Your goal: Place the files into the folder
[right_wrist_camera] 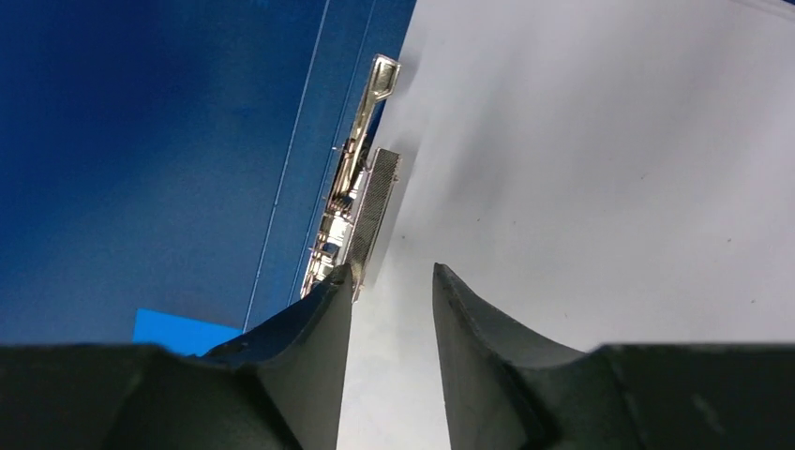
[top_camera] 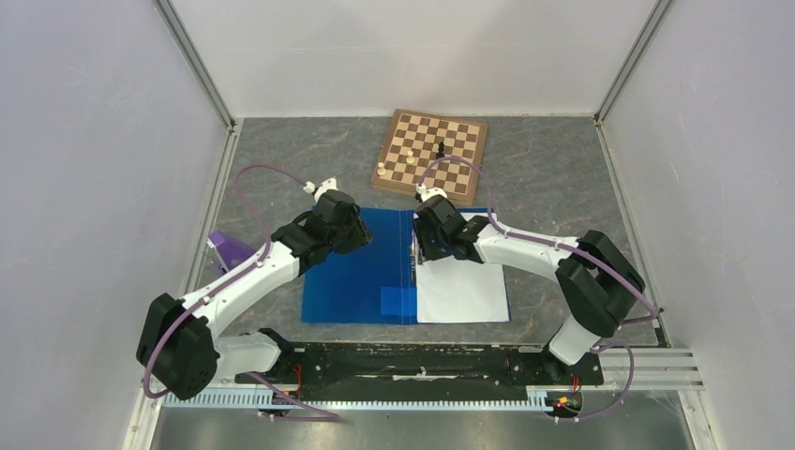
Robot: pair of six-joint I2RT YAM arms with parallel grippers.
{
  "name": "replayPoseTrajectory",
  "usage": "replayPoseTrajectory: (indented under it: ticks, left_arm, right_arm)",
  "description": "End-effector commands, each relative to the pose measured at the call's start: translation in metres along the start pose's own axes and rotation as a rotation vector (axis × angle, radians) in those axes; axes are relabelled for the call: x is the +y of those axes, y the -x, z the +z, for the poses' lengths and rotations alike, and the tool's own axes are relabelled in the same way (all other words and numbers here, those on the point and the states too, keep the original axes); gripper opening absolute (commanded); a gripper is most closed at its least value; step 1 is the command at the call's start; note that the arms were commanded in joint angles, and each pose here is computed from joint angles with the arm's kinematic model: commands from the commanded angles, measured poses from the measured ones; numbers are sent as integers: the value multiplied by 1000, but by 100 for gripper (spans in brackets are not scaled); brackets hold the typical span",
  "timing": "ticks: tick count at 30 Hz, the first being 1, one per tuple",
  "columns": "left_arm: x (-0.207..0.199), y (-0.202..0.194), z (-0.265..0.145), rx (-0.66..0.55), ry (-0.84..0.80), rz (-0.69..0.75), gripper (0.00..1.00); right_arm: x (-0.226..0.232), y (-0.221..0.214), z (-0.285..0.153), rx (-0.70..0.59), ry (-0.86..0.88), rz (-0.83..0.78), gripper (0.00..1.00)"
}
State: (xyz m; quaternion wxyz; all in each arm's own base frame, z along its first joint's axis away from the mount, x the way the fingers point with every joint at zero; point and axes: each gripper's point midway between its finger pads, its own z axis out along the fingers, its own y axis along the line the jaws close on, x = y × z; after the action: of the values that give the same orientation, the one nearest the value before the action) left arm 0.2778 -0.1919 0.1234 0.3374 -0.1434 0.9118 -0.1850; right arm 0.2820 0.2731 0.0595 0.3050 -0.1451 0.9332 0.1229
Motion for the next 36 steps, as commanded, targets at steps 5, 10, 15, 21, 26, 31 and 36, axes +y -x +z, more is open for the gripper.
replayPoseTrajectory:
  ticks: [5, 10, 15, 21, 26, 31, 36]
  left_arm:
    - [3, -1, -10, 22, -46, 48, 46]
    - [1, -4, -3, 39, -47, 37, 45]
    - [-2, -4, 1, 45, -47, 32, 44]
    - [-3, -4, 3, 50, -45, 30, 43]
    - [-2, -4, 6, 51, -38, 27, 43]
    - [-2, -6, 8, 55, -37, 14, 42]
    - [-3, -8, 13, 65, -36, 7, 41]
  right_arm:
    - [12, 16, 7, -68, 8, 45, 33]
    - [16, 11, 10, -70, 26, 53, 33]
    - [17, 5, 15, -52, 25, 49, 30]
    - [19, -3, 18, -33, 40, 50, 25]
    - [21, -9, 20, -23, 51, 46, 19]
    - [20, -13, 17, -21, 52, 46, 14]
    - [19, -18, 17, -12, 57, 48, 9]
